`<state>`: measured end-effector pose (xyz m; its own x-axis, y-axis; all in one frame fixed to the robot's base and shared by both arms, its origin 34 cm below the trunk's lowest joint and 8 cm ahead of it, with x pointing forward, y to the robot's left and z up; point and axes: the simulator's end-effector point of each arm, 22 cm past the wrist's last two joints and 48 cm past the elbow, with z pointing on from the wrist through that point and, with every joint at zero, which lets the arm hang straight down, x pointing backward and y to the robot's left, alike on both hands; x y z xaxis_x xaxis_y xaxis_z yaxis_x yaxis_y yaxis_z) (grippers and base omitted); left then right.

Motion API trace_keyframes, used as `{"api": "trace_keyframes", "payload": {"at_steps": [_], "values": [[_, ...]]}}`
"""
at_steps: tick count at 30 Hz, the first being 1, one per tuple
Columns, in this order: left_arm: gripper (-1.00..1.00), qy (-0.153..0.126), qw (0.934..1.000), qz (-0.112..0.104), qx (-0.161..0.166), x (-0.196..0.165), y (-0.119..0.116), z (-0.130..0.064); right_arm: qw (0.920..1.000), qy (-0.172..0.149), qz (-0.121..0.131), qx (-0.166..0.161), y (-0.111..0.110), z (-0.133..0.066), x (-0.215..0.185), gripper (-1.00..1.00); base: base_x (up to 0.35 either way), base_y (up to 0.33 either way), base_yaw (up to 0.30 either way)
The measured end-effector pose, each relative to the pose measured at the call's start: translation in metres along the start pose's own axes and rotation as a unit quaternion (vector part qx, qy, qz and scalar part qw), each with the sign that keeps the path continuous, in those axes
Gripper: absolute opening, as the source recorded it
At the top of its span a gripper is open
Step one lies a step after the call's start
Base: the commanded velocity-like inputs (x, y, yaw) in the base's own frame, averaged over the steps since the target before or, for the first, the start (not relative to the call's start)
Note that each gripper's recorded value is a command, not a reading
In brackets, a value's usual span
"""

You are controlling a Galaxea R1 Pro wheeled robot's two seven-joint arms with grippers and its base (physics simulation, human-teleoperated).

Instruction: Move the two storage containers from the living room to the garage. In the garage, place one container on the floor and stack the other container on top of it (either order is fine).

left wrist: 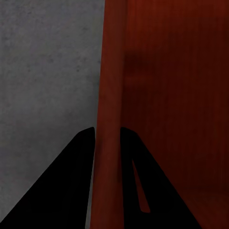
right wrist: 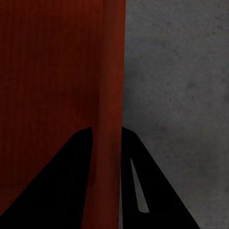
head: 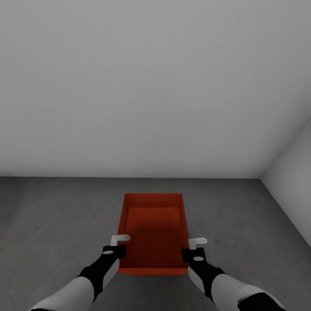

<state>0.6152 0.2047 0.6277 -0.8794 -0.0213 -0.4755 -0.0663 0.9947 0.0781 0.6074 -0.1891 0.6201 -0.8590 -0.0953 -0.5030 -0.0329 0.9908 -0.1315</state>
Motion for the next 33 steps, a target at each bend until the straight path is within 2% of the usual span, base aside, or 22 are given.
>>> {"api": "trace_keyframes", "payload": {"at_steps": [13,33], "values": [[-1.0,0.0,1.0,0.0,0.0,0.0002,-0.0002,-0.0001,1.0,0.0,0.0,0.0,-0.0002,-0.0001,0.0,-1.0,0.098,0.0,0.0],[-1.0,0.003,1.0,0.0,-0.001,0.0033,-0.0007,0.0014,1.0,0.003,-0.001,0.0,-0.0002,0.0015,0.0031,-1.0,0.006,0.0,0.0]]}}
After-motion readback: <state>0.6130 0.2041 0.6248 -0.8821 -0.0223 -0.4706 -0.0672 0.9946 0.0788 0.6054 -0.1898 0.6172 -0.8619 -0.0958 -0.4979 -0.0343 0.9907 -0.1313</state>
